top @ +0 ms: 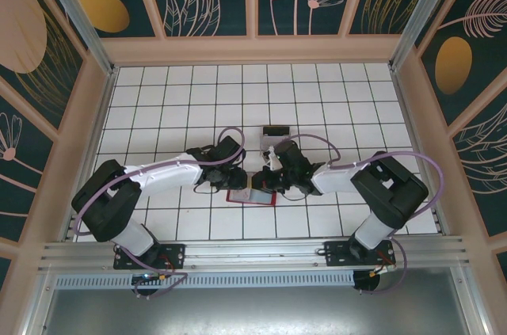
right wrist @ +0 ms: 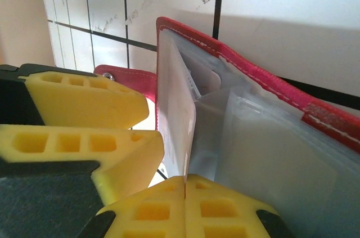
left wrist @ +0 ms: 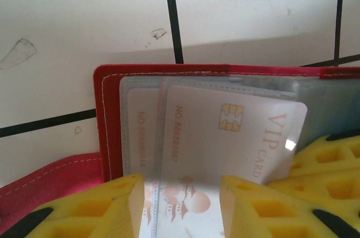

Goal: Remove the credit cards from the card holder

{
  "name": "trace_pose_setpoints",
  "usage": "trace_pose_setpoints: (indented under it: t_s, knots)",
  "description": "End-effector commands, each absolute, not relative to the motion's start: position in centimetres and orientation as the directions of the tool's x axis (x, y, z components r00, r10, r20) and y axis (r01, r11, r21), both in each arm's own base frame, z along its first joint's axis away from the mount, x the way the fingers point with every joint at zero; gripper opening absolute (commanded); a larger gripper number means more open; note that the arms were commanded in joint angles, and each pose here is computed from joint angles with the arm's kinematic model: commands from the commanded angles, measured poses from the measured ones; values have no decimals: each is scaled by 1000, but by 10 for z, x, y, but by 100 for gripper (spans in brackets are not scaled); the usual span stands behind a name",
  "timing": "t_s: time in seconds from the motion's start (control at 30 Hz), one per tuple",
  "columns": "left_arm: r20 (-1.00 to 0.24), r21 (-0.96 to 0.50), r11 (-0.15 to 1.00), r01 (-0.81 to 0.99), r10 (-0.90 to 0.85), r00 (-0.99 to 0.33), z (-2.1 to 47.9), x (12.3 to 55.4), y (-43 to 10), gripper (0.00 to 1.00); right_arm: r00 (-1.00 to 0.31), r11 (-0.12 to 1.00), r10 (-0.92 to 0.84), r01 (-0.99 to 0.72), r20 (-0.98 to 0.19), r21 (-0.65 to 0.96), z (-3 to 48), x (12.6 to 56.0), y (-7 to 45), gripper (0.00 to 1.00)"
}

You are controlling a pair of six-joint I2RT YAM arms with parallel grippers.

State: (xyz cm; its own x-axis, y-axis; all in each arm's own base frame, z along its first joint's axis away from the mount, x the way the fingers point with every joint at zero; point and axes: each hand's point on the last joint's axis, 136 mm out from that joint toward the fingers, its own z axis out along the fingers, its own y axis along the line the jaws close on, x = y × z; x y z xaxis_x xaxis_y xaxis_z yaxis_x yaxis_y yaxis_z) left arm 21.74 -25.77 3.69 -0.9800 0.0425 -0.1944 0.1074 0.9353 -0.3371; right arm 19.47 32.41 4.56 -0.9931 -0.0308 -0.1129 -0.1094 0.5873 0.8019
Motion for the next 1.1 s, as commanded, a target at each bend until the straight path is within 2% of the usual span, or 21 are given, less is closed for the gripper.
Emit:
trace_pose_setpoints:
  t_s: [0.0,0.1,0.3,0.5,0.63,0.83,1.07]
  knots:
    - [-182,-315,942,116,60,-981,30,215,-256,43,-993,604,-57,-120,-108,788,40,194,320,7]
    - [-164,-275,955,111,67,-984,18,212,-249,43,-994,606,-44,-109,-103,788,39,195,318,7]
    - [-123,-207,973,104,80,-989,-6,204,-234,43,-996,585,-24,-88,-91,806,42,195,319,14]
    - [-120,-181,979,90,69,-990,-12,202,-227,26,-997,573,16,-50,-73,818,43,197,318,15]
    - [-118,-196,977,85,62,-991,-13,202,-230,22,-998,553,36,-27,-57,833,44,196,319,15]
    - [-114,-202,976,84,62,-992,-15,201,-230,19,-998,624,62,23,-20,781,30,195,311,17]
    - [-112,-218,972,87,63,-992,-15,200,-234,18,-998,658,62,41,0,752,27,196,315,19]
